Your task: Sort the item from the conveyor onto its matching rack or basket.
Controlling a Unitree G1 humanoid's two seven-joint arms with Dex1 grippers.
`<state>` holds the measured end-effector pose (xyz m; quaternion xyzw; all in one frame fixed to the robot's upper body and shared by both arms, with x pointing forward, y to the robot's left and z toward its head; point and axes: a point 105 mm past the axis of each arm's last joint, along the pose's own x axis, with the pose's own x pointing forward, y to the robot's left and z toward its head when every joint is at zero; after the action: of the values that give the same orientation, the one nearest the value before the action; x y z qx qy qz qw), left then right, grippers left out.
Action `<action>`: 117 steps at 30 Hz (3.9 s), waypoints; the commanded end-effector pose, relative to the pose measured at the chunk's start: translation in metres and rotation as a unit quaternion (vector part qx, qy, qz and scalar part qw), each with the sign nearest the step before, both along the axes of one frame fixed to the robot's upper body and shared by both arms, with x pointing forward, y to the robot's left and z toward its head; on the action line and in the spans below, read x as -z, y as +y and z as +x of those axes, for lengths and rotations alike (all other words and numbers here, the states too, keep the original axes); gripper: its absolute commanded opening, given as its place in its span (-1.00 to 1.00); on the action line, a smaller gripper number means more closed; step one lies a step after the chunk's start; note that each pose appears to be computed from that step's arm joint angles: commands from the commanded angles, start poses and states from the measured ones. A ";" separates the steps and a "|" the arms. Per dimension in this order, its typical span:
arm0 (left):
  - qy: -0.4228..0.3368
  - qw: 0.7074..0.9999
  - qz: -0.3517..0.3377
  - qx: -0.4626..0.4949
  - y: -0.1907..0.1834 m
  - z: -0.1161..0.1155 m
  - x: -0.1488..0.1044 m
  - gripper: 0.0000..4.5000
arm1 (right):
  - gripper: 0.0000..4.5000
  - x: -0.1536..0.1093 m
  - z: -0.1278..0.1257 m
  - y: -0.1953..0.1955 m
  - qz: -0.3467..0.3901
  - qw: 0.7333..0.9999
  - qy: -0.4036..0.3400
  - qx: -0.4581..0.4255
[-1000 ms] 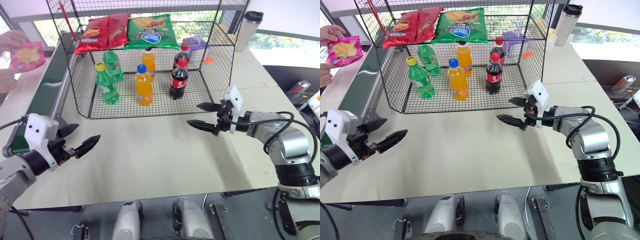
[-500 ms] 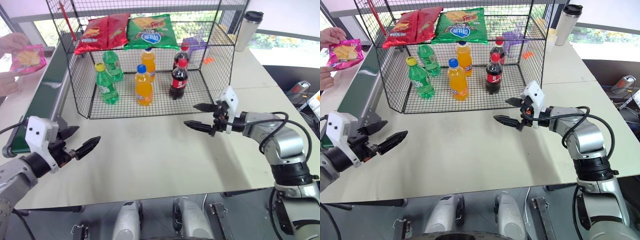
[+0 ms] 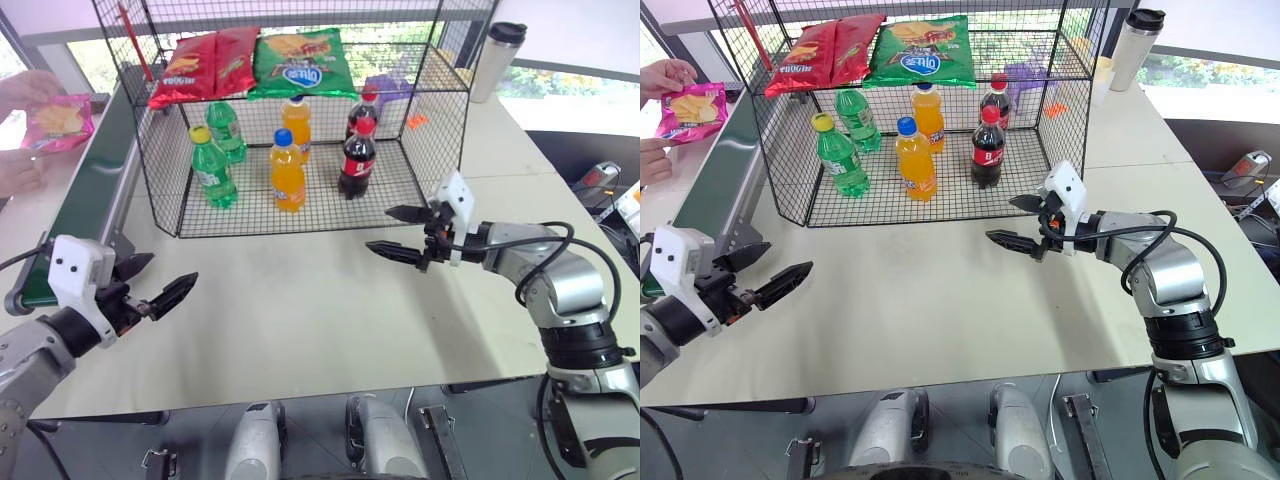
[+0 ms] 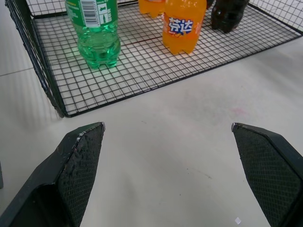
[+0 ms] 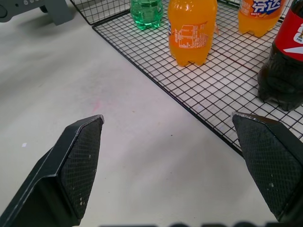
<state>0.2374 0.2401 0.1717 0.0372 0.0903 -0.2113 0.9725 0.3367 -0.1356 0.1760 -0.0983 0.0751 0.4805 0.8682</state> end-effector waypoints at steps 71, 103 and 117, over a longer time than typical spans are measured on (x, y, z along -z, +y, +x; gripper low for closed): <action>-0.127 0.682 0.702 -0.158 0.131 0.025 -0.024 1.00 | 0.98 -0.070 -0.025 0.083 0.088 0.983 -0.038 -0.158; -0.121 0.703 0.675 -0.188 0.129 0.040 -0.049 -0.98 | 1.00 -0.068 -0.019 0.077 0.087 0.986 -0.052 -0.129; -0.041 0.900 0.431 -0.050 0.100 -0.031 -0.169 -0.98 | 1.00 -0.107 0.006 0.032 0.142 0.982 -0.067 -0.107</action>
<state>0.2225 0.3458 0.3217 0.4677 0.1469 -0.0934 0.8666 0.3461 -0.0980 0.2620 -0.0136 -0.0273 0.5636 0.8255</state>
